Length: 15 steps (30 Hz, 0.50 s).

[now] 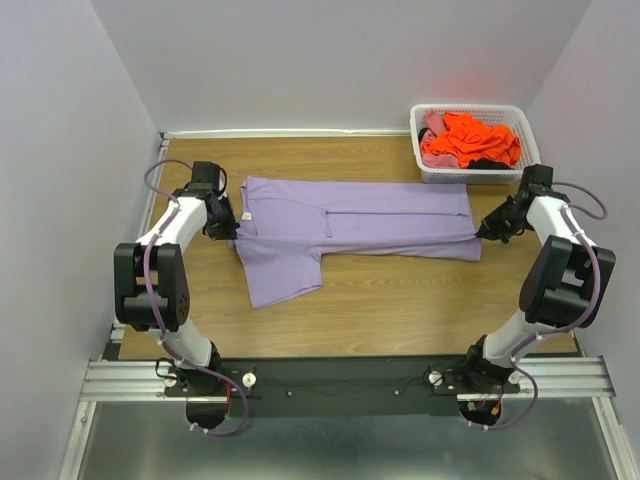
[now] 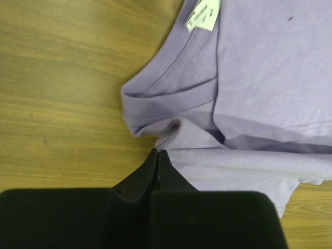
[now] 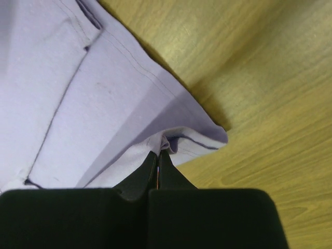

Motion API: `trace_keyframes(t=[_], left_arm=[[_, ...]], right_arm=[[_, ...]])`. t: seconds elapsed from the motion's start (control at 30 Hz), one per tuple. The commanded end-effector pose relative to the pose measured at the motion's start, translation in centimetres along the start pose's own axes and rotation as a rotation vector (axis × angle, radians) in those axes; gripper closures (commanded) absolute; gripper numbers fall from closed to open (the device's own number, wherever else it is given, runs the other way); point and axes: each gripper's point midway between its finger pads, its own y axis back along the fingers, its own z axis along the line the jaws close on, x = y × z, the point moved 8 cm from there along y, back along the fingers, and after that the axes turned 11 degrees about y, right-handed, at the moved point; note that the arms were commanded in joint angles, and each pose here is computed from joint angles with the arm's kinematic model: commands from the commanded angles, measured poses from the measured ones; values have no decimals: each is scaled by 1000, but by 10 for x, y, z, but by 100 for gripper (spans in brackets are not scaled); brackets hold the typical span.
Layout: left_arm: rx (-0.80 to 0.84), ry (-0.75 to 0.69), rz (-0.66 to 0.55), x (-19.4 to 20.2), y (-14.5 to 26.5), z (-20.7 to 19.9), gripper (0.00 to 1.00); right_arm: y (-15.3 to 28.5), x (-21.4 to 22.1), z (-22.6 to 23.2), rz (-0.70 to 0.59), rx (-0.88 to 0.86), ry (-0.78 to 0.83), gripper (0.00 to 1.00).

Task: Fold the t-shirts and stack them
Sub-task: Fold the tshirt

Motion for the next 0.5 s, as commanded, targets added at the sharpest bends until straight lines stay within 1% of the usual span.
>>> trace_keyframes(t=[0.0, 0.47], left_arm=[[26, 1, -28, -21, -4, -2, 100], [23, -3, -39, -45, -24, -12, 100]], right_arm=[[-8, -15, 4, -35, -25, 27, 100], [-28, -36, 12, -48, -49, 58, 100]])
